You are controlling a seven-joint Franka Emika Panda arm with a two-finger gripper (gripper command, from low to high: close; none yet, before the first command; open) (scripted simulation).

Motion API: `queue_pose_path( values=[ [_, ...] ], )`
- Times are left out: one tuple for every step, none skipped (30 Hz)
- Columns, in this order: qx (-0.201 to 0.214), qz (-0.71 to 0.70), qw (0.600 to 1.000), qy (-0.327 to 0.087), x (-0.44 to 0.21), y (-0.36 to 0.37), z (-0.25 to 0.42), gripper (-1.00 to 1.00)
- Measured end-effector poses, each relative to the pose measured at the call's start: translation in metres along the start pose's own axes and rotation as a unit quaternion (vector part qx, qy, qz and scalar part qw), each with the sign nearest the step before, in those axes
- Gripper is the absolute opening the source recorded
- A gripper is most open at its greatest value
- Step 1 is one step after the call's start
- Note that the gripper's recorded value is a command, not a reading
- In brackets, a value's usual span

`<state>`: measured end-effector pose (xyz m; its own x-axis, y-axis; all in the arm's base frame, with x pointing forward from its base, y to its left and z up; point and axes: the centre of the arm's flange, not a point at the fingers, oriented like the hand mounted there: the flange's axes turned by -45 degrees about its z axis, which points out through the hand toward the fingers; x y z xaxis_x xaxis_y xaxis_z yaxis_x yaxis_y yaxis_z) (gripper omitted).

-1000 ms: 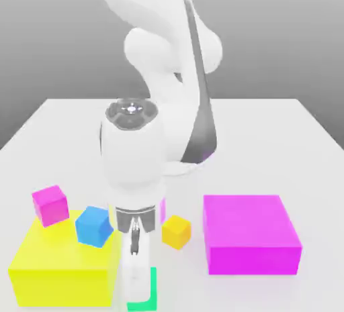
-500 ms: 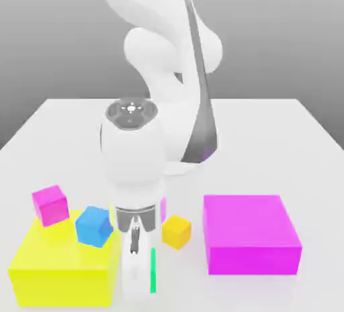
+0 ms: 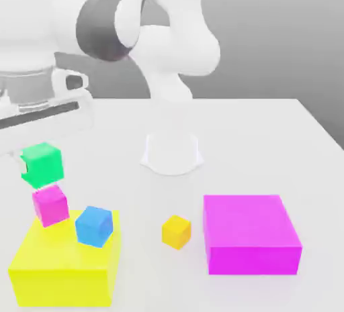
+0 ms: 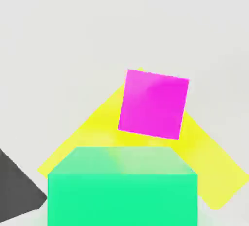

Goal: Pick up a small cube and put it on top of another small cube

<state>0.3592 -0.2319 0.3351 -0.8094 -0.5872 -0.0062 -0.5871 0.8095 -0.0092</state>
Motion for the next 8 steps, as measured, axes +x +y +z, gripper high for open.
queue_pose_path(
  values=[
    [-0.002, 0.007, 1.000, 0.003, 0.003, 0.000, 0.012, -1.00],
    [-0.002, 0.011, 1.000, 0.004, 0.005, 0.000, 0.024, -1.00],
    [-0.003, 0.012, 1.000, 0.004, 0.006, 0.001, 0.038, -1.00],
    [-0.003, 0.013, 1.000, 0.004, 0.006, 0.002, 0.050, 1.00],
    [-0.003, 0.013, 1.000, 0.004, 0.006, 0.002, 0.050, 1.00],
    [-0.003, 0.013, 1.000, 0.004, 0.006, 0.002, 0.050, 1.00],
    [-0.003, 0.013, 1.000, 0.004, 0.006, 0.002, 0.050, 1.00],
    [-0.003, 0.013, 1.000, 0.004, 0.006, 0.002, 0.050, 1.00]
  ],
)
